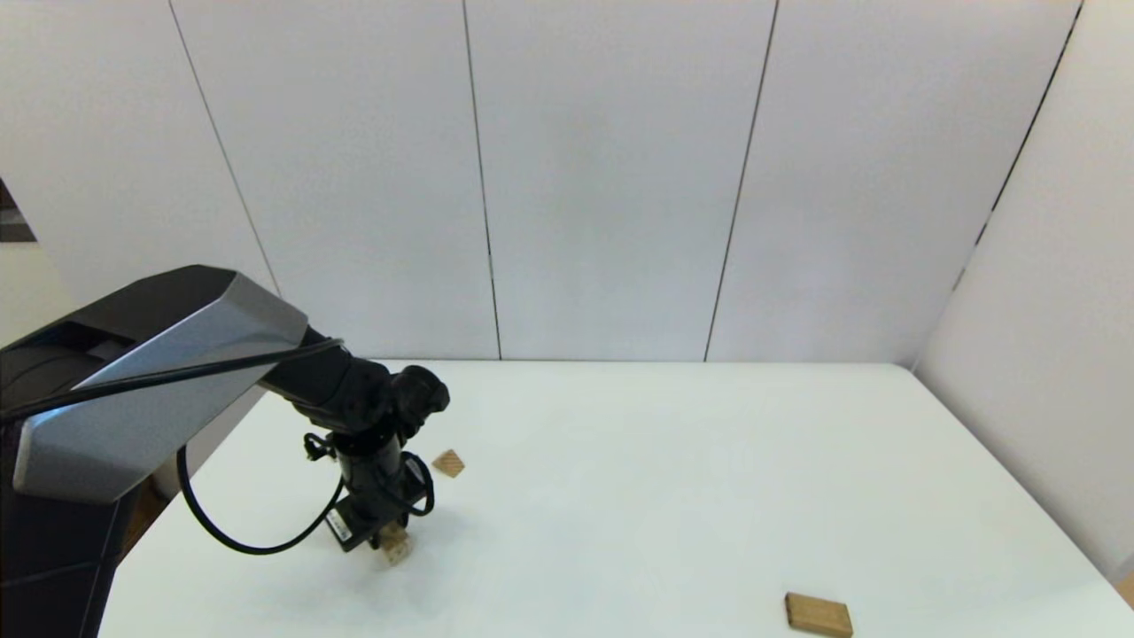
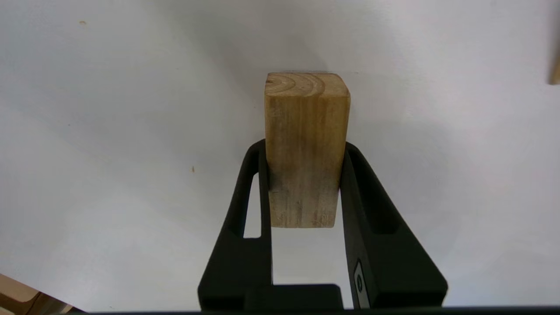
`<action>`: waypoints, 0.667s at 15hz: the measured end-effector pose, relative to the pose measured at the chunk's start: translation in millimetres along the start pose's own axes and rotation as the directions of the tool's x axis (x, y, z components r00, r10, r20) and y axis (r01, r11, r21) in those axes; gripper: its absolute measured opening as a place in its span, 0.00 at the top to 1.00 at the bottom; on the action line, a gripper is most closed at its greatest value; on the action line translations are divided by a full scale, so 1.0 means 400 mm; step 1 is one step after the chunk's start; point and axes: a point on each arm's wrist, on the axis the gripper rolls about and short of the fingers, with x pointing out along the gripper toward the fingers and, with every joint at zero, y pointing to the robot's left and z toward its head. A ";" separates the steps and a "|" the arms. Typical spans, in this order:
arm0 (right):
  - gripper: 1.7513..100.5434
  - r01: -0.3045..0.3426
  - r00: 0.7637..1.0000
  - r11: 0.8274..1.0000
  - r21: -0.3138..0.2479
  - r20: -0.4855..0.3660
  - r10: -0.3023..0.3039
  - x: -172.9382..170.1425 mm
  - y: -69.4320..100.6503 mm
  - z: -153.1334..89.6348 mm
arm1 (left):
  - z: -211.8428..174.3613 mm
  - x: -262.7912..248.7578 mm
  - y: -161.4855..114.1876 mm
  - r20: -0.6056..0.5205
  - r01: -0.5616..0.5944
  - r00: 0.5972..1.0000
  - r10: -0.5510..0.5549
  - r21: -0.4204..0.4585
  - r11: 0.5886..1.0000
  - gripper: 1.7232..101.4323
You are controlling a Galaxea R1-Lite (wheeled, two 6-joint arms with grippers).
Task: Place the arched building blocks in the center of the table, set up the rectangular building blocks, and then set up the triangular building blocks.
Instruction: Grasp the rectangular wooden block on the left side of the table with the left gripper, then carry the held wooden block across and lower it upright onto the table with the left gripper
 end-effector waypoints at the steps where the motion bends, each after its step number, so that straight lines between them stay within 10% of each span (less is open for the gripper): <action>1: 0.03 0.000 1.000 1.000 0.000 0.000 0.000 0.000 0.000 0.000 | -0.001 -0.014 -0.002 0.005 0.015 1.000 -0.015 0.012 1.000 0.75; 10: 0.03 0.000 1.000 1.000 0.000 0.000 0.000 0.000 0.000 0.000 | -0.060 -0.159 -0.020 0.014 0.162 0.983 -0.181 0.383 0.909 0.75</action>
